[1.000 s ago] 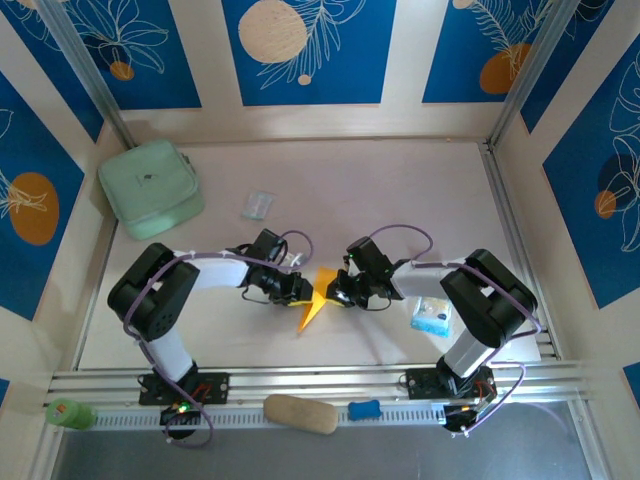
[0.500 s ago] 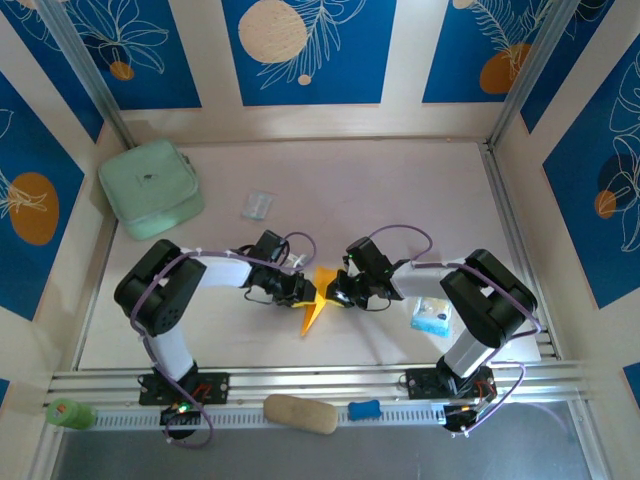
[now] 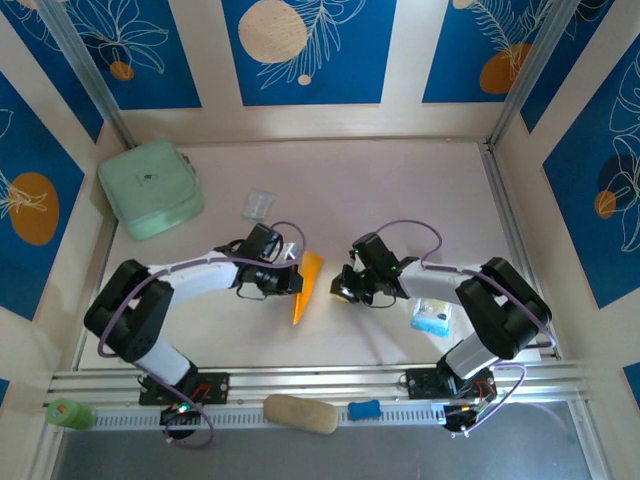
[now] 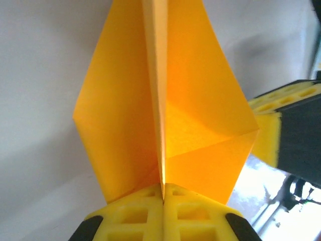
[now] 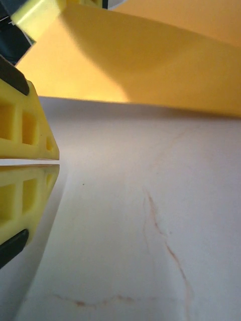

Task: Fold a paper plane with a square sheet of paper (pick it up from the middle)
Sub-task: Move a paper plane to the center of the table.

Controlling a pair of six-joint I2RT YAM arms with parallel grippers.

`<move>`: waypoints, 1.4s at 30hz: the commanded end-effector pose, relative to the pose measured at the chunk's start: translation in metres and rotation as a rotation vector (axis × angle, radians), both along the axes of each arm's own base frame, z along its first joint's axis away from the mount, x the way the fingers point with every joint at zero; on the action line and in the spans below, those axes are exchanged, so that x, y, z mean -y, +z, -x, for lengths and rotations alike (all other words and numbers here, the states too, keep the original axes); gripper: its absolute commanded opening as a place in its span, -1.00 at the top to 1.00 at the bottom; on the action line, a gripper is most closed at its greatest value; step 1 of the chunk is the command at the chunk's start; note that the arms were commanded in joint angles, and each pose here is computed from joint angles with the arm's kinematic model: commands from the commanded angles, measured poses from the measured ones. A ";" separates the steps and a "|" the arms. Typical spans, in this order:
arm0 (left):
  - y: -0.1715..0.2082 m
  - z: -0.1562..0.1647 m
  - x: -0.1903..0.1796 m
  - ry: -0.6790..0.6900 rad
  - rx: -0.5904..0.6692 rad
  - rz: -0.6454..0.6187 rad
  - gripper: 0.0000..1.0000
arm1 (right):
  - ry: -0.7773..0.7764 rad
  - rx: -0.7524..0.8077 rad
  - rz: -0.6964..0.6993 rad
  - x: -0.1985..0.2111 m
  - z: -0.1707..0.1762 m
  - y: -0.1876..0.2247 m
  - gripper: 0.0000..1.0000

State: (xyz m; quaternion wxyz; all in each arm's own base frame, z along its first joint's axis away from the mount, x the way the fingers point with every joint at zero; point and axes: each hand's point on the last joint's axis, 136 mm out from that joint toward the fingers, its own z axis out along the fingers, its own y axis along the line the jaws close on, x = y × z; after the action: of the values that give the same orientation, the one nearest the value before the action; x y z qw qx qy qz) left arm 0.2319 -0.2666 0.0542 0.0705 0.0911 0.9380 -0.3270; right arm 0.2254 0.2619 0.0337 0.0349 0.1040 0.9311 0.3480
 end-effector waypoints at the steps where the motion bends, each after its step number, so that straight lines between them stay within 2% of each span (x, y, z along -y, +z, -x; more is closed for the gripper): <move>1: -0.007 -0.002 -0.024 0.024 0.036 -0.161 1.00 | 0.007 0.023 0.008 -0.001 -0.007 0.010 0.79; 19: -0.019 0.001 -0.024 0.024 -0.007 -0.172 1.00 | 0.002 0.039 0.008 -0.006 -0.019 0.018 0.79; 42: -0.024 0.005 -0.020 0.009 -0.030 -0.151 0.80 | 0.008 0.008 0.013 -0.006 -0.016 0.010 0.79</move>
State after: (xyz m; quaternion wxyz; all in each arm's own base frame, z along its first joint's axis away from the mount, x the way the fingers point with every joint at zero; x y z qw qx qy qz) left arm 0.2303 -0.2418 0.0301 0.0568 0.0744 0.9639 -0.2491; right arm 0.2411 0.2667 0.0404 0.0384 0.1056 0.9327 0.3426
